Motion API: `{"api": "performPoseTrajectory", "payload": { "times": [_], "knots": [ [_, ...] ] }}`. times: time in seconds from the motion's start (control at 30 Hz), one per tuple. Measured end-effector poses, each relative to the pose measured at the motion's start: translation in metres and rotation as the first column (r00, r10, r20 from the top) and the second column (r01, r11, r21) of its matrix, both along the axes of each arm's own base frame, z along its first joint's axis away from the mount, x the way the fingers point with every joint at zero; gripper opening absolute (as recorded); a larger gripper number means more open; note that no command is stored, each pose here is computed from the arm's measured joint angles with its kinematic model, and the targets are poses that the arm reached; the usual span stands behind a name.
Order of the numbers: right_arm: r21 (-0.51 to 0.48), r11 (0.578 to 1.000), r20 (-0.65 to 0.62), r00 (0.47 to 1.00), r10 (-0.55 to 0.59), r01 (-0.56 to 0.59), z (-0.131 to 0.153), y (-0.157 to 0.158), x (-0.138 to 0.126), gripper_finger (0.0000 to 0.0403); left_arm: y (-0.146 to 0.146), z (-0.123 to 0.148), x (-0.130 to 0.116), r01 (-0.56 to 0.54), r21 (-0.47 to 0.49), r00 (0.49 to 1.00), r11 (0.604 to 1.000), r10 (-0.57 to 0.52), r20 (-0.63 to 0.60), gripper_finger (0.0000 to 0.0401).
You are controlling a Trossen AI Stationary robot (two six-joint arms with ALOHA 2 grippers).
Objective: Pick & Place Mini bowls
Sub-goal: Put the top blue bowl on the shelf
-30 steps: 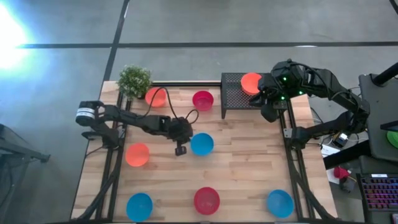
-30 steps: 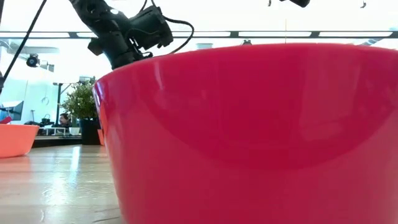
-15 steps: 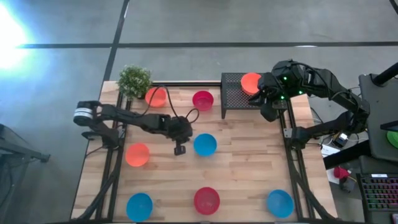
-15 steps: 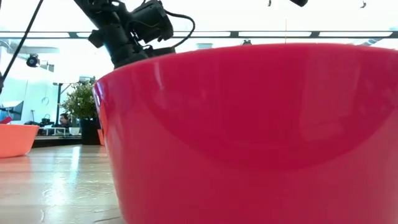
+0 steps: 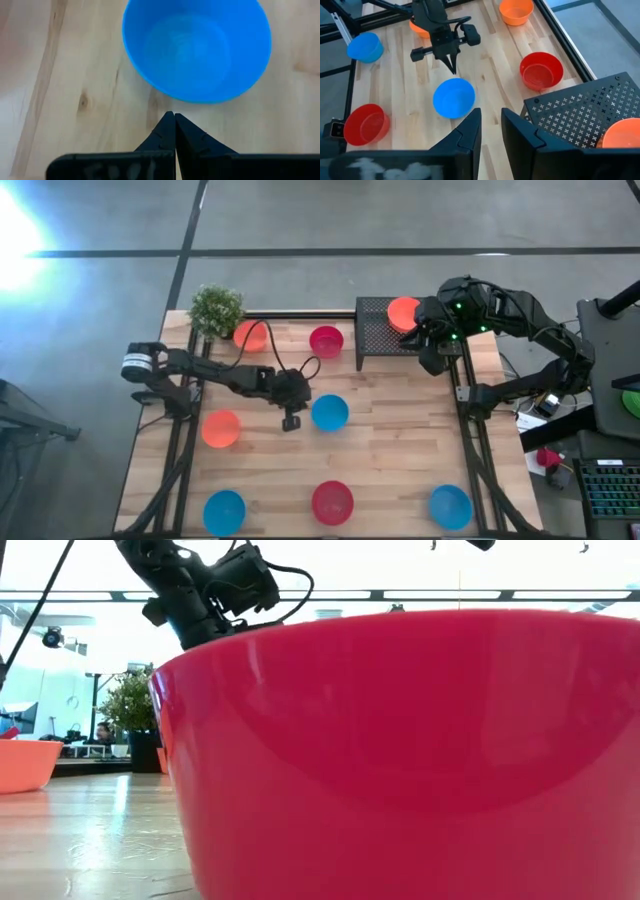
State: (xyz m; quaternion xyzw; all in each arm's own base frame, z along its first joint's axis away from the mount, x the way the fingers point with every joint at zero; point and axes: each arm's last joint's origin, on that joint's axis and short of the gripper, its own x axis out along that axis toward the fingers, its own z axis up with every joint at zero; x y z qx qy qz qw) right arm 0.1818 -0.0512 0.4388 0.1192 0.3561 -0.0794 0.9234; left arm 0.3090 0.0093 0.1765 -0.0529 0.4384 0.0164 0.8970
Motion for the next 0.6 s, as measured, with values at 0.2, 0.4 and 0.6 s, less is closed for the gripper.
{"api": "performPoseTrajectory", "payload": {
  "times": [0.2, 0.4, 0.6],
  "knots": [
    [0.001, 1.0, 0.002, 1.0, -0.002, 0.002, 0.0, 0.0, 0.0, 0.0072, -0.001, -0.011, 0.003, -0.003, -0.004, 1.0, 1.0, 0.003, -0.029, 0.0],
    [0.001, 1.0, 0.002, 1.0, -0.002, 0.002, 0.0, 0.0, 0.0, 0.0064, -0.002, -0.017, 0.011, 0.001, -0.011, 1.0, 1.0, -0.001, -0.008, 0.0],
    [-0.001, 1.0, 0.008, 1.0, -0.001, 0.001, 0.001, 0.0, 0.0, 0.0066, -0.003, -0.012, 0.022, 0.015, -0.008, 0.999, 1.0, -0.014, 0.045, 0.0]
  ]
}}
